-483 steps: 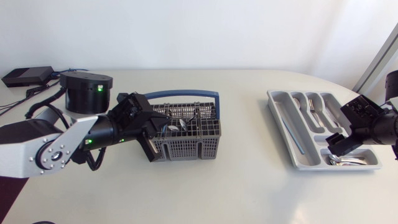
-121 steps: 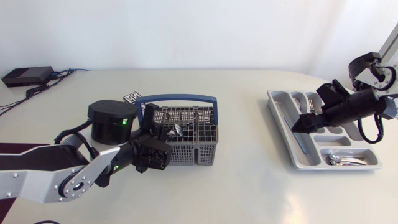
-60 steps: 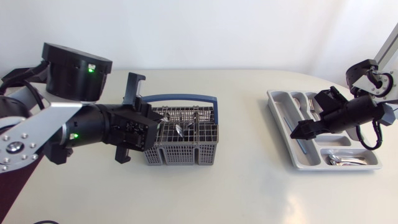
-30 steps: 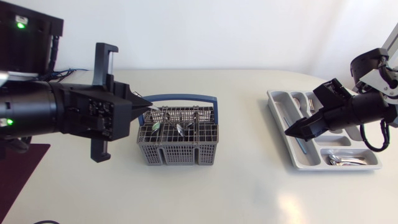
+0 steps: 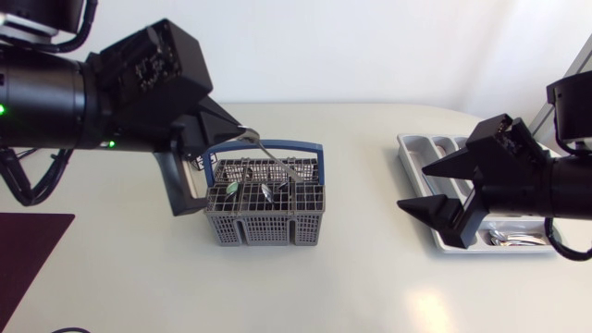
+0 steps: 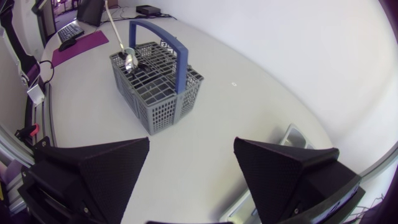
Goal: Transfer all utensils from the basket to the drawer tray.
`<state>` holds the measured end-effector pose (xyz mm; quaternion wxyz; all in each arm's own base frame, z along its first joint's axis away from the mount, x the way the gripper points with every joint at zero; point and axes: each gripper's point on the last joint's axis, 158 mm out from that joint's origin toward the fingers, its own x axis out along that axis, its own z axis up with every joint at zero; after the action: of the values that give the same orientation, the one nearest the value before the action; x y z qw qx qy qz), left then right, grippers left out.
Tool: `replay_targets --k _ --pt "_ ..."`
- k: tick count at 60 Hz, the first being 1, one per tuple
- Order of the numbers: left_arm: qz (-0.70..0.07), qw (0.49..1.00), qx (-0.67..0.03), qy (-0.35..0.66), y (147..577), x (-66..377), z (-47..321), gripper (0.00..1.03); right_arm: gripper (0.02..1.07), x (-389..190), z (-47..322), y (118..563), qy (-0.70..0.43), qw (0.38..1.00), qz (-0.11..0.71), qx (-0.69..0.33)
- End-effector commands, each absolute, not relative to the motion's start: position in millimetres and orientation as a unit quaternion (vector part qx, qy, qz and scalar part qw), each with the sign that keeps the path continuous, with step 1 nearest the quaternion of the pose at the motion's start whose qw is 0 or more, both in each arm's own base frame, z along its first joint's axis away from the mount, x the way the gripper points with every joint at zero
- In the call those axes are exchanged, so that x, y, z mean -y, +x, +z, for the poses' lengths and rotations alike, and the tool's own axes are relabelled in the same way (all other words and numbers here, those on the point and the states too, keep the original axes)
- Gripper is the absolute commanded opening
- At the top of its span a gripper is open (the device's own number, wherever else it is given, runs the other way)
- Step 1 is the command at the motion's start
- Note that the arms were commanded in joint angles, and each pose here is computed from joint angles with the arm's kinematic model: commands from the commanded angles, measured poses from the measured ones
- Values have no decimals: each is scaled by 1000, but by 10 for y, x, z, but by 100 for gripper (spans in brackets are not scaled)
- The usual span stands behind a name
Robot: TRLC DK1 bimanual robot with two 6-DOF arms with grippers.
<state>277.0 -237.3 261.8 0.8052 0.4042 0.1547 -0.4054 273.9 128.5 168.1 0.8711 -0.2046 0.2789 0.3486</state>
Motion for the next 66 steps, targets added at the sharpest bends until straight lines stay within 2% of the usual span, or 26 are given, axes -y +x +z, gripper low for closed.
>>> replay_targets --k 1,11,23,26,29,39,43,66 --pt "-407 833 -176 331 2765 2542 2744 3 96 -1460 1632 2597 -204 866 371 -268" --pt "-428 836 -233 253 2705 2765 2645 3 93 -1812 1790 2437 -248 864 388 -203" --pt "-447 815 -329 167 2714 2929 2391 3 92 -2180 1904 2403 -294 868 377 -133" --pt "-448 812 -339 156 2727 2950 2366 3 87 -2236 1913 2442 -301 869 372 -123" --pt "-445 813 -346 146 2763 2954 2360 3 86 -2279 1923 2481 -306 871 367 -114" --pt "-443 806 -376 118 2806 2993 2261 3 71 -2437 1916 2525 -322 868 365 -97" --pt "-445 802 -386 99 2823 3010 2256 3 60 -2528 1917 2533 -332 867 361 -85" --pt "-444 793 -410 71 2845 3029 2260 3 20 -2602 1865 2778 -381 871 303 -64"
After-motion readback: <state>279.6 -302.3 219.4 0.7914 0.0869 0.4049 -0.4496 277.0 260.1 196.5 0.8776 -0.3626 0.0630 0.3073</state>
